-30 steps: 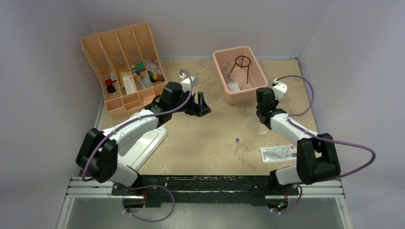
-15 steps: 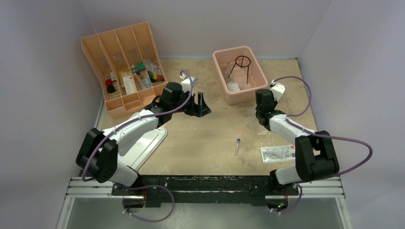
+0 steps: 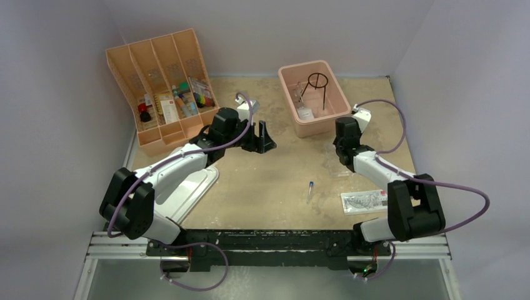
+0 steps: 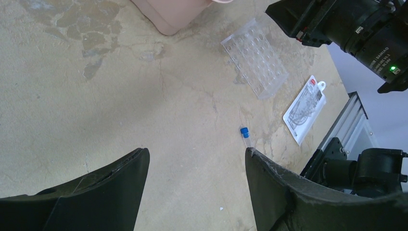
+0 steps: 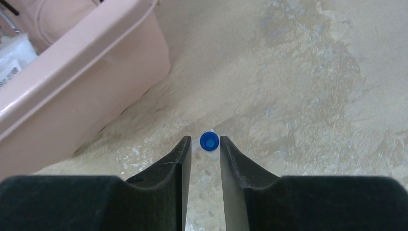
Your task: Organize the chemistry lab equipment
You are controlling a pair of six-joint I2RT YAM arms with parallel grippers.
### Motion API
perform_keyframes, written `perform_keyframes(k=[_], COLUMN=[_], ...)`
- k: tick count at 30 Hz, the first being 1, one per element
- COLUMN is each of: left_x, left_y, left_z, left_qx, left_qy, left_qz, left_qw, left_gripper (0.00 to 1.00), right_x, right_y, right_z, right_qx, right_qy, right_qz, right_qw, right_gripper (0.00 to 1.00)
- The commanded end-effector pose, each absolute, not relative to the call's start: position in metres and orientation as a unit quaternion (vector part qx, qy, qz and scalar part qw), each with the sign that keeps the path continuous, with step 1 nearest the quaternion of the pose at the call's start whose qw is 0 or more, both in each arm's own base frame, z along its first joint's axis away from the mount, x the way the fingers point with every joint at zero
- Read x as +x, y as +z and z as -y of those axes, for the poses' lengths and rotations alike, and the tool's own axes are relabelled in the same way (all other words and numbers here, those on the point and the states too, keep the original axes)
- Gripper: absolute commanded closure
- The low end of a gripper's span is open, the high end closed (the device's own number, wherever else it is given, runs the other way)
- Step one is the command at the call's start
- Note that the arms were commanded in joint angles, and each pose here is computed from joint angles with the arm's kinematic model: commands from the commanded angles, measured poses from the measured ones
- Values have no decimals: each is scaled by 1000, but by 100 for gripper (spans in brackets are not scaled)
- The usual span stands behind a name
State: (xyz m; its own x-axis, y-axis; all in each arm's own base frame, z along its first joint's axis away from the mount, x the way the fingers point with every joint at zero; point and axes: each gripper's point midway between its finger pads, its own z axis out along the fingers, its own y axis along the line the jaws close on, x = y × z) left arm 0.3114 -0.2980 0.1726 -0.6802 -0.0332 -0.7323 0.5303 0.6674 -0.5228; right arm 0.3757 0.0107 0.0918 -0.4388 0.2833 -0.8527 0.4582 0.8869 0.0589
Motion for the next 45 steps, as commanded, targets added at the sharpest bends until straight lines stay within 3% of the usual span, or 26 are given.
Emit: perform_keyframes(k=[1,21,30,45], left_x=[317,314,315,315], left_y=[181,183,183,183], left_z=[301,302,301,301], left_qx=[149,150,151,151], left_qy=[-391,-395,-394,-392], left_qz=[-823,-822,-822,-823], left_qw=[384,382,384,383], left_gripper=[28,28,28,28], right_x=[374,375,389,402], right_y=[114,135,130,132], right_z=[-20,-5,3,3], right_qx=[224,243,224,230], right_qy=[-51,-82,-68,-44], right_qz=[-836,-845,-855,-856], right_qw=[499,468,464,460], right_gripper=[69,57,64,67])
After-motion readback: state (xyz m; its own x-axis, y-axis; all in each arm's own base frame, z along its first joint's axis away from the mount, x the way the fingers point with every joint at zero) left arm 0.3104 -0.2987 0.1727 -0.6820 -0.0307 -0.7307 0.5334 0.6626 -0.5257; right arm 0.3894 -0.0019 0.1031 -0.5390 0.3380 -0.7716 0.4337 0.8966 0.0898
